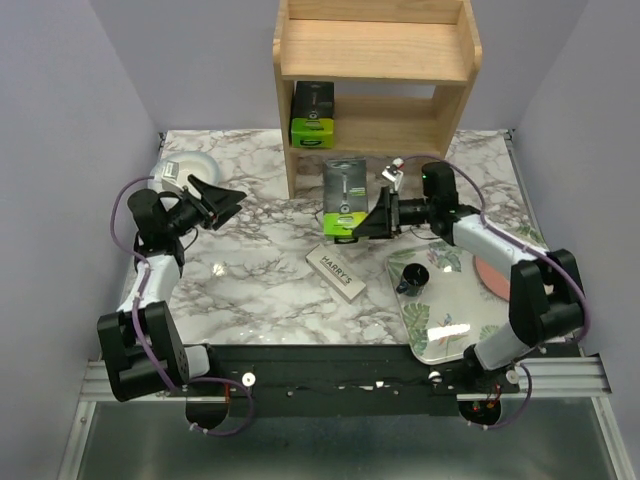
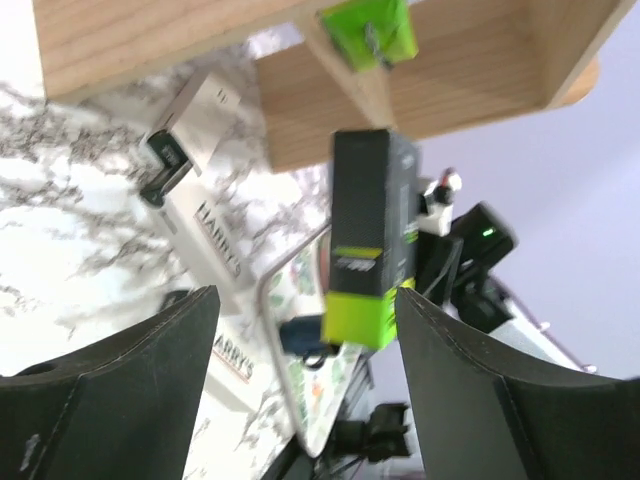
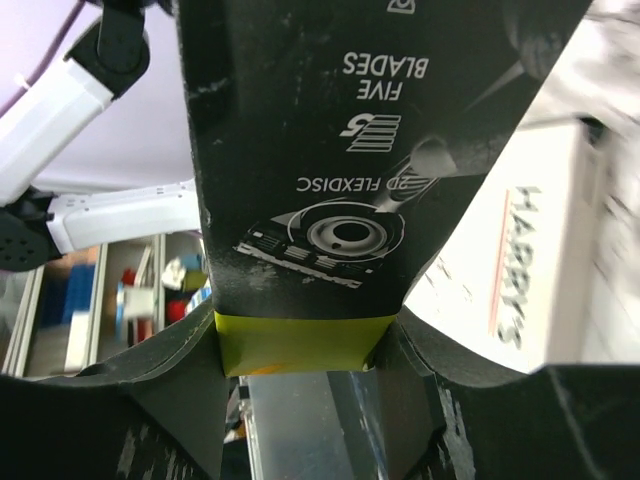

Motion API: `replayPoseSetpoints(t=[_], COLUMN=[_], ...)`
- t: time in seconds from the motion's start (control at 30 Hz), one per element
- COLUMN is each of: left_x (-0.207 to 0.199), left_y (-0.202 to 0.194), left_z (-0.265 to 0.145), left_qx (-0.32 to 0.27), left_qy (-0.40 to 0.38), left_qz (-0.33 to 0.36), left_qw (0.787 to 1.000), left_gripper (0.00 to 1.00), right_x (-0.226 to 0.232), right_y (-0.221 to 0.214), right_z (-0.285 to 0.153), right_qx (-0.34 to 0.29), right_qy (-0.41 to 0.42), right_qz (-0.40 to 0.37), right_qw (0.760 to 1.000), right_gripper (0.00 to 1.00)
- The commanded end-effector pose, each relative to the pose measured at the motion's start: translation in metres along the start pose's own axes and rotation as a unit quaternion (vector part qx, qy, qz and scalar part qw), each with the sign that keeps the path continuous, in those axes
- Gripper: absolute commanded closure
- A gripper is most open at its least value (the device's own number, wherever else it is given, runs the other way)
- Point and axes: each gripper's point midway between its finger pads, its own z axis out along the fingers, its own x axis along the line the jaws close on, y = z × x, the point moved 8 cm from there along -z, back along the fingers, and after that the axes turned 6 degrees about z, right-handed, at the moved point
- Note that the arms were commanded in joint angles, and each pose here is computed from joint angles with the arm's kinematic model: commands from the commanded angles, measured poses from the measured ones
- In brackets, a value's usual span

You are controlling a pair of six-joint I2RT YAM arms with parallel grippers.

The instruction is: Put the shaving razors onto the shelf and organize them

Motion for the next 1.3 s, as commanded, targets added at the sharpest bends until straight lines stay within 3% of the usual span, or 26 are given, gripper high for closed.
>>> replayPoseSetpoints(t=[0.0,0.1,0.13,0.17,0.2,0.3,0.4,0.63,1.0,1.17,1.2,1.27], left_x=[-0.010,-0.019,-0.027,-0.034,-0.037,-0.057,-0.081,-0.123,-0.121,-0.122,-0.123,-0.123], left_y=[-0.025,-0.039,-0.053,-0.052,-0.060,-0.075,-0.098,-0.112,-0.112,-0.113,-0.113,-0.114], left_z=[0.008,0.022,0.031,0.036,0.044,0.064,0.082,0.112,0.122,0.128,0.131,0.134], left_qx=[0.072,0.126,0.158,0.168,0.188,0.241,0.290,0.306,0.308,0.311,0.312,0.314], left_qy=[0.000,-0.011,-0.027,-0.032,-0.041,-0.055,-0.083,-0.149,-0.152,-0.156,-0.158,-0.158], left_qz=[0.068,0.127,0.138,0.151,0.168,0.199,0.272,0.351,0.361,0.360,0.361,0.360], left_qw=[0.995,0.984,0.977,0.974,0.967,0.948,0.914,0.872,0.867,0.866,0.865,0.864], left_gripper=[0.24,0.56,0.85,0.96,1.00,1.00,1.00,1.00,1.00,1.00,1.00,1.00], right_x=[0.020,0.020,0.024,0.024,0.024,0.019,0.014,0.005,-0.022,-0.026,-0.026,-0.025], right_y=[-0.010,-0.005,-0.004,-0.001,0.007,0.023,0.044,0.092,0.123,0.132,0.135,0.136], right_z=[-0.052,-0.081,-0.088,-0.095,-0.105,-0.120,-0.132,-0.156,-0.188,-0.200,-0.208,-0.215], right_qx=[-0.039,-0.084,-0.095,-0.107,-0.125,-0.151,-0.169,-0.193,-0.236,-0.270,-0.285,-0.297], right_qy=[0.001,-0.018,-0.022,-0.026,-0.032,-0.049,-0.072,-0.066,-0.069,-0.093,-0.103,-0.108], right_qz=[-0.050,-0.053,-0.056,-0.058,-0.062,-0.069,-0.085,-0.063,0.024,0.042,0.049,0.049], right_qw=[0.998,0.995,0.994,0.992,0.990,0.985,0.979,0.977,0.969,0.957,0.952,0.947], right_gripper=[0.72,0.71,0.71,0.71,0.71,0.71,0.70,0.68,0.55,0.45,0.35,0.31])
